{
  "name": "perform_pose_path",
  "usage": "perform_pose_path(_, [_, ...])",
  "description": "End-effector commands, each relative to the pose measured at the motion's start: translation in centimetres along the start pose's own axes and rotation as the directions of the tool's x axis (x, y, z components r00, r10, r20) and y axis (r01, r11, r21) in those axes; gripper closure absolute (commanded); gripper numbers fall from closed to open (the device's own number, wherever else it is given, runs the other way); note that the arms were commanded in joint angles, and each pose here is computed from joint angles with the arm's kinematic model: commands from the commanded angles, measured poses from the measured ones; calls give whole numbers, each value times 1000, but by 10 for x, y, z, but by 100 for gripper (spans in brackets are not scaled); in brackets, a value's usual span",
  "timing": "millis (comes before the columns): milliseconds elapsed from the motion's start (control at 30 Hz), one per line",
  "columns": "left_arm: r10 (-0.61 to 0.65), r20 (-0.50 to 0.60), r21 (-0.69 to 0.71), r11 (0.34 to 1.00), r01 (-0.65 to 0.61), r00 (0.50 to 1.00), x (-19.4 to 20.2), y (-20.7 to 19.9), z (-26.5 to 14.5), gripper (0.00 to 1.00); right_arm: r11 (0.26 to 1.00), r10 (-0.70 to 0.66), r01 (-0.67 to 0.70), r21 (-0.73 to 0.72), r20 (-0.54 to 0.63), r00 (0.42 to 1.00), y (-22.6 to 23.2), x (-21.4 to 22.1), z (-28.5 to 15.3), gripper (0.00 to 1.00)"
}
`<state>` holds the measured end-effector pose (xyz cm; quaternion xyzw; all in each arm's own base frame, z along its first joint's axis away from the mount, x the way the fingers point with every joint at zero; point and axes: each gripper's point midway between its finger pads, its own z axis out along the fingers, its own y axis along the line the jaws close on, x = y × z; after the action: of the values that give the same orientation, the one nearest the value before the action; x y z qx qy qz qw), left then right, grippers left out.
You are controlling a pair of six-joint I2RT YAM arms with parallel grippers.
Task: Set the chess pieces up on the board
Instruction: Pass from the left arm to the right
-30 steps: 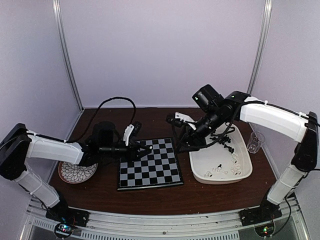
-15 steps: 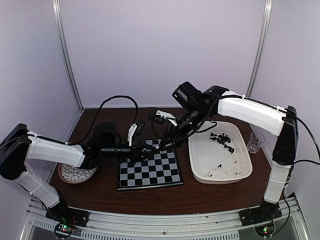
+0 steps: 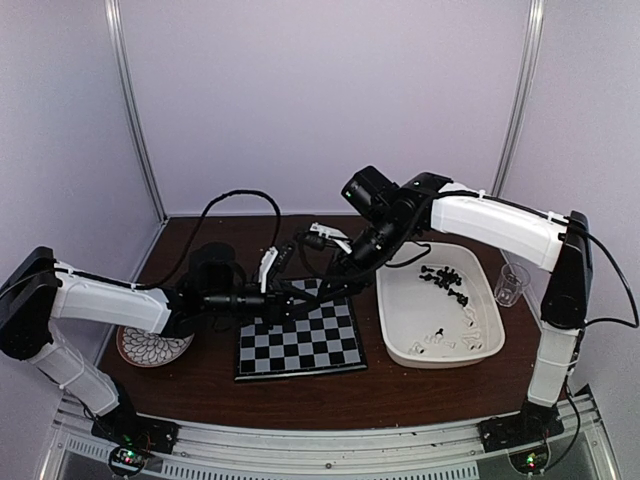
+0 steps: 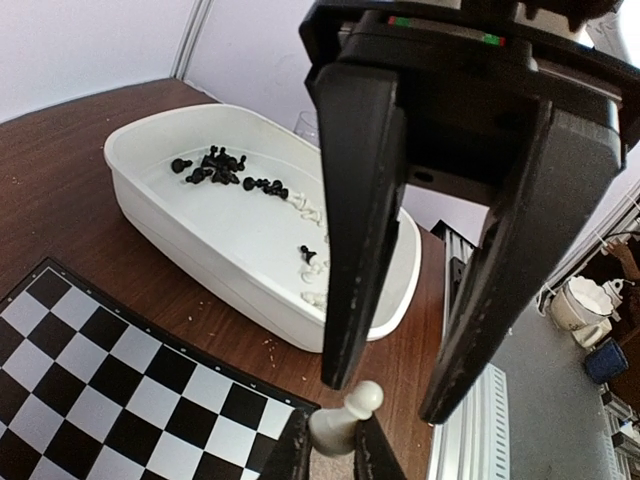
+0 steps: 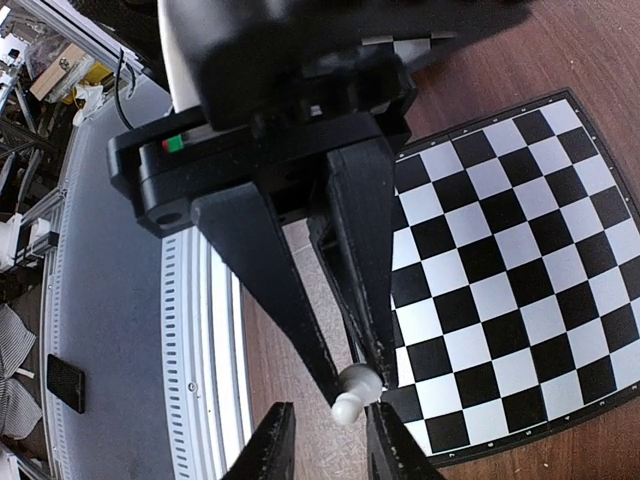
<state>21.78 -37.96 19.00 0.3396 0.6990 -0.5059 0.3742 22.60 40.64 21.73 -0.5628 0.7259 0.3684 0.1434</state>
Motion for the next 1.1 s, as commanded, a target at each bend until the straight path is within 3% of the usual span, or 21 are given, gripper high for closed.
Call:
perform_pose_path(0, [51, 23, 51, 997, -53, 998, -14, -15, 4, 96, 1000, 3, -3, -13, 12, 1000, 0, -5, 0, 73])
perform_pose_path(333, [62, 1, 61, 996, -62, 998, -11, -18, 9, 97, 1000, 8, -8, -8, 9, 1000, 0, -3, 0, 83])
perform_pose_path(633, [78, -9, 37, 996, -78, 997, -6, -16, 9, 94, 1000, -7, 7, 13, 3, 1000, -1, -2, -3, 100])
perform_pose_path(700, [82, -10, 25, 996, -82, 997, -5, -14, 7, 89, 1000, -12, 12, 19, -4, 1000, -2, 0, -3, 100])
perform_pose_path(833, [87, -22, -13, 996, -88, 996, -2, -10, 2, 53, 997, -30, 32, 69, -22, 999, -8, 5, -6, 100])
perform_pose_path(1067, [231, -139, -153, 956, -251, 963, 6, -3, -44, 44, 968, -77, 111, 227, -152, 985, -37, 47, -2, 100])
